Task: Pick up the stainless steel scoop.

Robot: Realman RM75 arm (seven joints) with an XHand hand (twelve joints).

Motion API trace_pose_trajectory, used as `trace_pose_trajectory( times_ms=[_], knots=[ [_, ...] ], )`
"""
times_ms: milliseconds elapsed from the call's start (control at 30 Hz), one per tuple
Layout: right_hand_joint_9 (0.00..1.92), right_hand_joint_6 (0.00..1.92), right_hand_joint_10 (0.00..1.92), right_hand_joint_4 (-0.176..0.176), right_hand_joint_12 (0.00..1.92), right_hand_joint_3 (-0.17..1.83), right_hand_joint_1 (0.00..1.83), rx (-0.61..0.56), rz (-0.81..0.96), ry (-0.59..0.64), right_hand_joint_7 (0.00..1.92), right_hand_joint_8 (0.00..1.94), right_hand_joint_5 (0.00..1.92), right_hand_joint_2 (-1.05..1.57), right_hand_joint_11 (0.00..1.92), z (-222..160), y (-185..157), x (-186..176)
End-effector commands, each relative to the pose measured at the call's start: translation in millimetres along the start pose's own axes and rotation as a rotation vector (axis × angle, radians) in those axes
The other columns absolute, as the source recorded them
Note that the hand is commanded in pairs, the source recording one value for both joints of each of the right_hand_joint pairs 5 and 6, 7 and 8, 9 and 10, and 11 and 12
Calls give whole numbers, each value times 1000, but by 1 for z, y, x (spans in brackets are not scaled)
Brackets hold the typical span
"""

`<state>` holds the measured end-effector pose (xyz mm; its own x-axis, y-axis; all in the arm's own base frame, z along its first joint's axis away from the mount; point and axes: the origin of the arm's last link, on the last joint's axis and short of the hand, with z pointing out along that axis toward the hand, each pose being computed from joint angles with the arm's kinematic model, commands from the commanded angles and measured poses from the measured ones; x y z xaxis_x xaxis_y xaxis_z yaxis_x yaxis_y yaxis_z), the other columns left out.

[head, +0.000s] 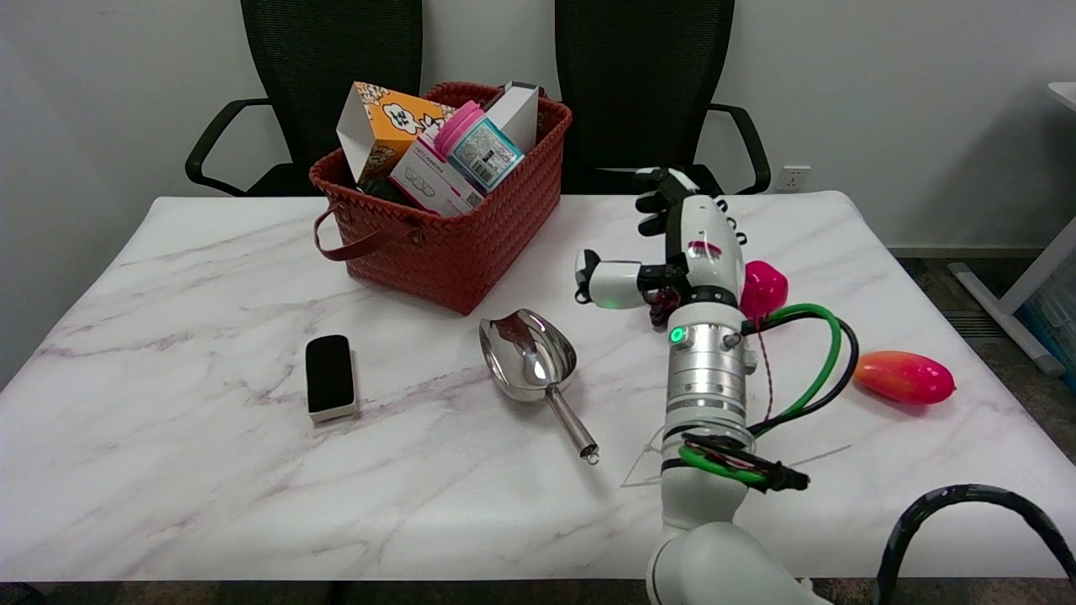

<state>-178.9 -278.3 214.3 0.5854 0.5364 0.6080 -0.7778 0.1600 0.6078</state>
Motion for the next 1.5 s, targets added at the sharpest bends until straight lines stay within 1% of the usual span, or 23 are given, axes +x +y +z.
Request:
trace_pose_trajectory(
  times_ms=[33, 167, 333, 500, 700, 933, 1167, 1300, 1467, 1500],
  knots=[
    [743, 521, 743, 0, 546, 1141, 1236, -138, -103, -19, 626, 626, 521, 237, 546, -37, 1, -19],
    [742, 538, 742, 0, 545, 1139, 1232, -176, -141, 19, 629, 629, 538, 262, 545, -53, 7, -20],
    [743, 557, 743, 0, 546, 1138, 1229, -183, -185, 86, 634, 634, 557, 286, 546, -70, 7, -19],
    [740, 553, 740, 0, 542, 1160, 1232, -207, -290, 142, 634, 634, 553, 288, 542, -81, -3, -14],
    [735, 513, 735, 0, 541, 1195, 1236, -239, -312, 149, 634, 634, 513, 246, 541, -97, -18, -20],
    [733, 472, 733, 0, 541, 1222, 1240, -285, -291, 104, 634, 634, 472, 186, 541, -108, -26, -29],
    [729, 436, 729, 0, 540, 1260, 1234, -349, -236, -19, 630, 630, 436, 147, 540, -118, -35, -47],
    [700, 375, 700, 0, 540, 1295, 1229, -371, -221, -60, 619, 619, 375, 112, 540, -120, -37, -52],
    [653, 235, 653, 0, 539, 1319, 1231, -389, -189, -107, 592, 592, 235, 51, 539, -121, -41, -54],
    [644, 232, 644, 0, 539, 1322, 1232, -396, -183, -117, 589, 589, 232, 35, 539, -122, -41, -53]
  ],
)
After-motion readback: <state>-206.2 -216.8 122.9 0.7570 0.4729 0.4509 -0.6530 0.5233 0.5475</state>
